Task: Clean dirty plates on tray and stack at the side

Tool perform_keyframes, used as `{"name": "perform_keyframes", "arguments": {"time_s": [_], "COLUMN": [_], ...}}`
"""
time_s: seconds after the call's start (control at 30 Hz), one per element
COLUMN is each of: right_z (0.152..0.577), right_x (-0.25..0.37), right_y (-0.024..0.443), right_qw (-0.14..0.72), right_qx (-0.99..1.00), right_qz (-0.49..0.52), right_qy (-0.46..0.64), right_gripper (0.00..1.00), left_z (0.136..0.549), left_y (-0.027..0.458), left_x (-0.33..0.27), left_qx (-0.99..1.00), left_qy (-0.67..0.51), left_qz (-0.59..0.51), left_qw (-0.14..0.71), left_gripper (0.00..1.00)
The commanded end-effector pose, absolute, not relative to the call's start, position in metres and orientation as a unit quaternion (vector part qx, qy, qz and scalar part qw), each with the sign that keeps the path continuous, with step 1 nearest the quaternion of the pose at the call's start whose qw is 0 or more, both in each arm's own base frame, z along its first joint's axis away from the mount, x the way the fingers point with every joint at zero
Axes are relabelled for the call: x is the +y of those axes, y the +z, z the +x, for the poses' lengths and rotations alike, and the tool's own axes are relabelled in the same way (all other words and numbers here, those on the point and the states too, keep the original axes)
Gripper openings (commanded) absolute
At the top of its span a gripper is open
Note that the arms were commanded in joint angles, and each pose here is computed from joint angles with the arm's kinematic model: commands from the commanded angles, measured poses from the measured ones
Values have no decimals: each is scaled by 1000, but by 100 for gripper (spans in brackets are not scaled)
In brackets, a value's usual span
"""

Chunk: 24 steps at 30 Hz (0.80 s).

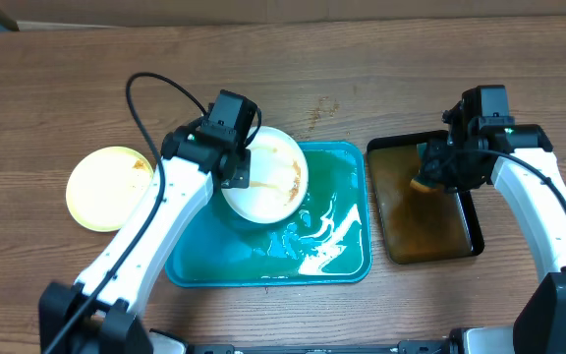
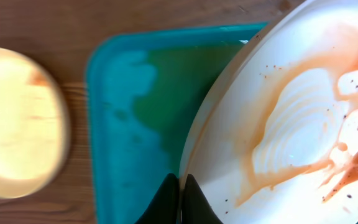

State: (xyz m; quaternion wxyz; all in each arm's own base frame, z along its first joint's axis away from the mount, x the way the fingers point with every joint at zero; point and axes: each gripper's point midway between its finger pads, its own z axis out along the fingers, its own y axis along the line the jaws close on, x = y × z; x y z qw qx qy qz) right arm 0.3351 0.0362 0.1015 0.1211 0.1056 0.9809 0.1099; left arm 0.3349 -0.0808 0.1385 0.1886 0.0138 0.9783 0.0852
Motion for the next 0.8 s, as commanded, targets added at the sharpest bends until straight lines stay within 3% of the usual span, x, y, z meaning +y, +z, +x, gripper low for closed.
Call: {"name": "perform_keyframes", "arguments": {"time_s": [0.0, 0.53, 0.77], "right_z": [334, 325, 325], "right_x": [34, 34, 34], "right_y": [96, 71, 71], "right_qw": [124, 117, 116], "right_qx": [981, 982, 982], "right_qz": [103, 104, 104], "right_qy": [104, 104, 104], "right_gripper": [5, 8, 8], "left_z": [340, 337, 337], "left_y": [179, 267, 279], "left_x": [-45, -62, -75], "left_qx": [940, 795, 773], "left_qy": [219, 466, 483], "left_qz": [7, 103, 119], "left_qw": [260, 374, 393], "left_gripper": [4, 4, 4]}}
